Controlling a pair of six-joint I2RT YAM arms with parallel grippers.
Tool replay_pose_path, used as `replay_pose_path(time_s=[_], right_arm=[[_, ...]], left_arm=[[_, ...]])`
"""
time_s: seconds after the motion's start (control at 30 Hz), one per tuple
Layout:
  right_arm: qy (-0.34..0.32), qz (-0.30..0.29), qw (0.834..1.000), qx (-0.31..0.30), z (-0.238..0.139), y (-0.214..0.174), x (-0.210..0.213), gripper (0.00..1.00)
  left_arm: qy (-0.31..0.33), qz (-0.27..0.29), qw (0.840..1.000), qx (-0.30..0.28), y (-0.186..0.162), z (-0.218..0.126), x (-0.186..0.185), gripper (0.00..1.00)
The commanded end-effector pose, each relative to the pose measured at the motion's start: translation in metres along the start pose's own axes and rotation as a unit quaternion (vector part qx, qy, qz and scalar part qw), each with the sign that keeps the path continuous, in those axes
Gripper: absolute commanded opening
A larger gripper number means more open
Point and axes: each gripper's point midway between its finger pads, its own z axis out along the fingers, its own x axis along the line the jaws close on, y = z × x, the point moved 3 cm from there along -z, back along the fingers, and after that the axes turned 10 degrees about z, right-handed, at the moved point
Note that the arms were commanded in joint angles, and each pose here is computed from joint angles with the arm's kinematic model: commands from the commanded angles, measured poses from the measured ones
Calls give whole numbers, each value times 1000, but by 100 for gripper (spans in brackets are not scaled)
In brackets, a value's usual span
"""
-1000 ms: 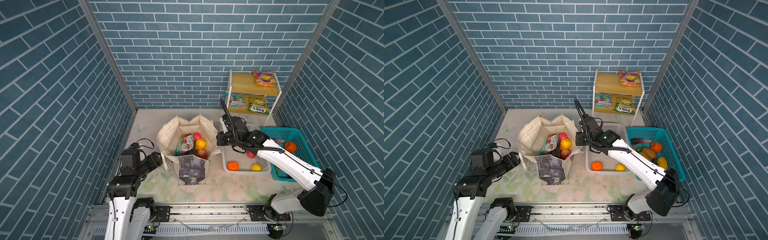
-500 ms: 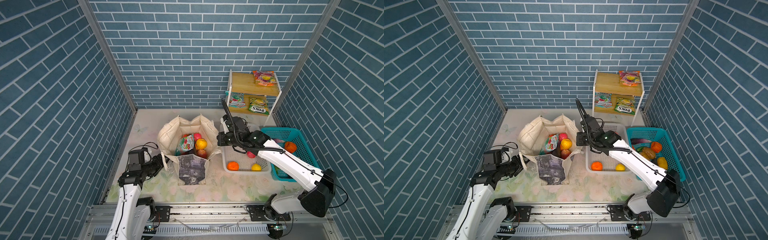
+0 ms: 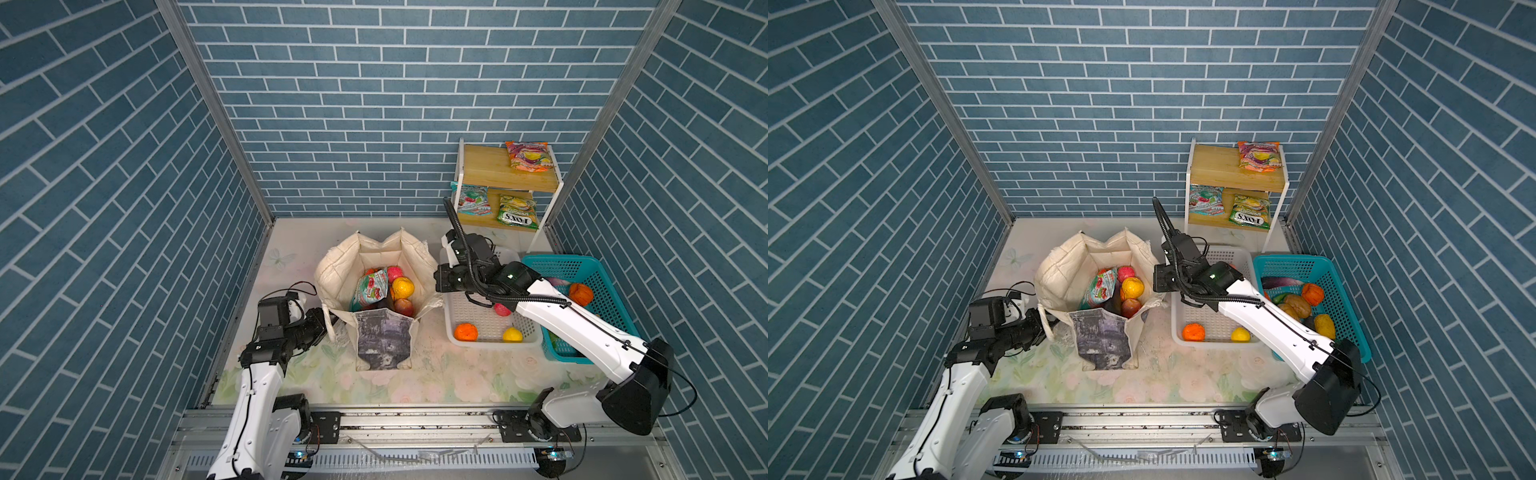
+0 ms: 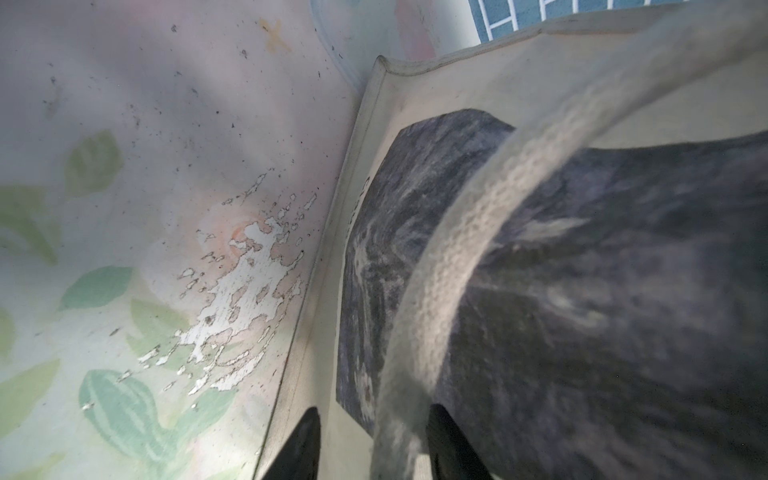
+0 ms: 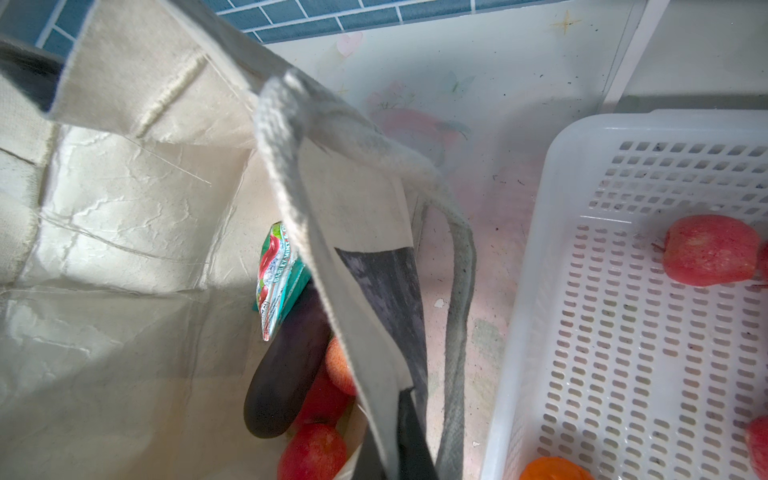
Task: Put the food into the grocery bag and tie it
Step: 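Pull the handle strap outward away from the tote with the left gripper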
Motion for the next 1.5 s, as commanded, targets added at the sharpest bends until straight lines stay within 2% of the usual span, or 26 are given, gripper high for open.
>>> replay_pose_path(time_s=[0.0, 0.13, 0.27, 0.37, 0.7, 0.97, 1.17, 1.27, 1.47], right_arm=[[9, -6, 1000, -14, -9, 4, 1, 0], [11, -6, 1000, -15, -9, 4, 1, 0], [11, -4, 1000, -17, -10, 6, 1, 0], [13, -4, 1000, -18, -11, 7, 3, 0], [20, -4, 1000, -23, -15, 13, 9, 0], [38, -2, 999, -25, -14, 24, 23, 0], [50, 6, 998, -26, -12, 29, 30, 1], [48, 8, 998, -36, -16, 33, 30, 23], [32, 6, 998, -60, -35, 43, 27, 48]], left_arm=[[-3, 2, 1000, 1, -1, 2, 3, 38], [-1, 0, 1000, -2, 1, 1, 4, 28], [-10, 3, 1000, -16, 6, -6, -3, 13], [-13, 10, 999, -40, 16, -19, -12, 7], [36, 79, 986, -142, 59, -96, -57, 5], [-47, 122, 967, -220, 102, -139, -130, 5], [-95, 110, 964, -221, 116, -137, -143, 5], [-91, 113, 965, -220, 117, -136, -142, 4], [-82, 112, 967, -215, 123, -130, -137, 2]])
